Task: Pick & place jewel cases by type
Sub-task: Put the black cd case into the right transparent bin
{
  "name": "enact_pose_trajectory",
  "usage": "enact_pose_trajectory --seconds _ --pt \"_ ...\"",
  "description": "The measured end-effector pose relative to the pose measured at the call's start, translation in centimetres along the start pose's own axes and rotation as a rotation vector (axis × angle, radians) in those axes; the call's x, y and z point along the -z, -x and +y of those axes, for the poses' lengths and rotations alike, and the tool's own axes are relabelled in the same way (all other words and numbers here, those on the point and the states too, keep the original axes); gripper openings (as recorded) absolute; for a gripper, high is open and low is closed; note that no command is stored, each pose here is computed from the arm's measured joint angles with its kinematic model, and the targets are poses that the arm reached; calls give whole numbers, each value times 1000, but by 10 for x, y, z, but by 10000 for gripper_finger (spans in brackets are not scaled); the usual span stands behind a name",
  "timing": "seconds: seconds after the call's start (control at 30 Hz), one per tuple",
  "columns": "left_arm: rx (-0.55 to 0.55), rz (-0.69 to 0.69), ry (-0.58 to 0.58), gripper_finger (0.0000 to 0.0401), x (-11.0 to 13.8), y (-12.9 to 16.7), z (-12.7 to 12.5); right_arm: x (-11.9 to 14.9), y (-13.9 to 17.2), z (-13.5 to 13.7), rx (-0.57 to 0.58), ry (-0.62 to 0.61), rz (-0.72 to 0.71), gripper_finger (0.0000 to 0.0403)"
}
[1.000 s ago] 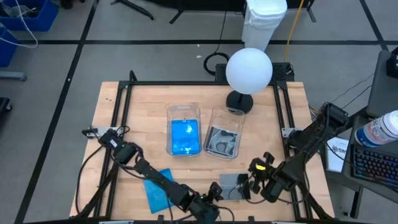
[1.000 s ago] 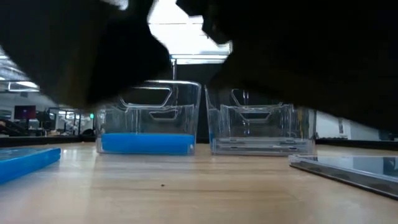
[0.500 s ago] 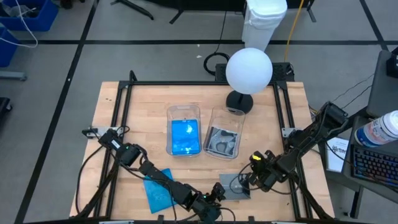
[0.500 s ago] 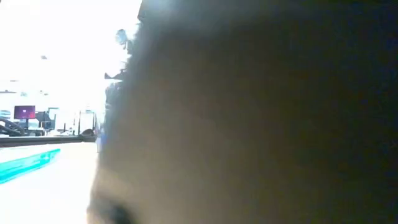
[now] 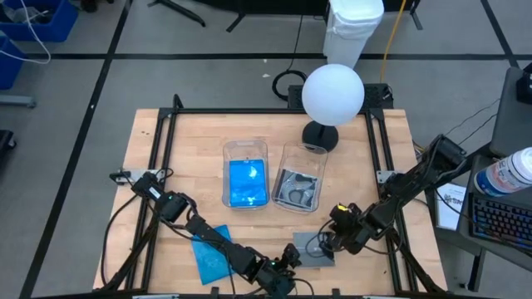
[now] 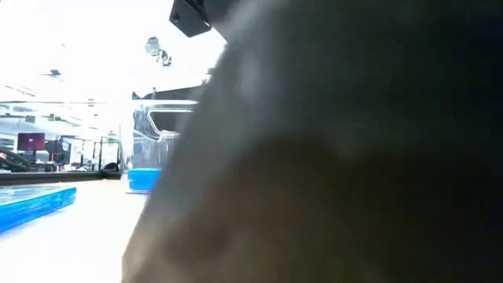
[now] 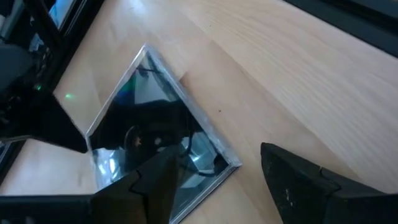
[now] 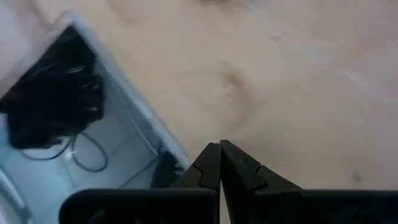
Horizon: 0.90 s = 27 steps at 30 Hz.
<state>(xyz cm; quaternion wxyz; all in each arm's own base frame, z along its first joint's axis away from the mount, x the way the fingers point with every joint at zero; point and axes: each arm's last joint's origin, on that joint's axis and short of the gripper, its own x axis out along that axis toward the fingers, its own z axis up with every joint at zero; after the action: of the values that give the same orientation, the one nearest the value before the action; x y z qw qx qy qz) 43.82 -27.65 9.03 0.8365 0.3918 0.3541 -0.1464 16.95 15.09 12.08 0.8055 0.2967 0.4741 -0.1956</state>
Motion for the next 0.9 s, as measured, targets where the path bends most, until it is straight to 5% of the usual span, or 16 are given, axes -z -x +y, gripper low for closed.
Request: enact_pose_trajectory --seconds 0.37,0.9 --pt "-58 46 38 224 11 -12 14 -1 1 17 -184 71 36 0" --pt "-127 16 78 187 11 -17 25 2 -11 21 -194 120 20 0"
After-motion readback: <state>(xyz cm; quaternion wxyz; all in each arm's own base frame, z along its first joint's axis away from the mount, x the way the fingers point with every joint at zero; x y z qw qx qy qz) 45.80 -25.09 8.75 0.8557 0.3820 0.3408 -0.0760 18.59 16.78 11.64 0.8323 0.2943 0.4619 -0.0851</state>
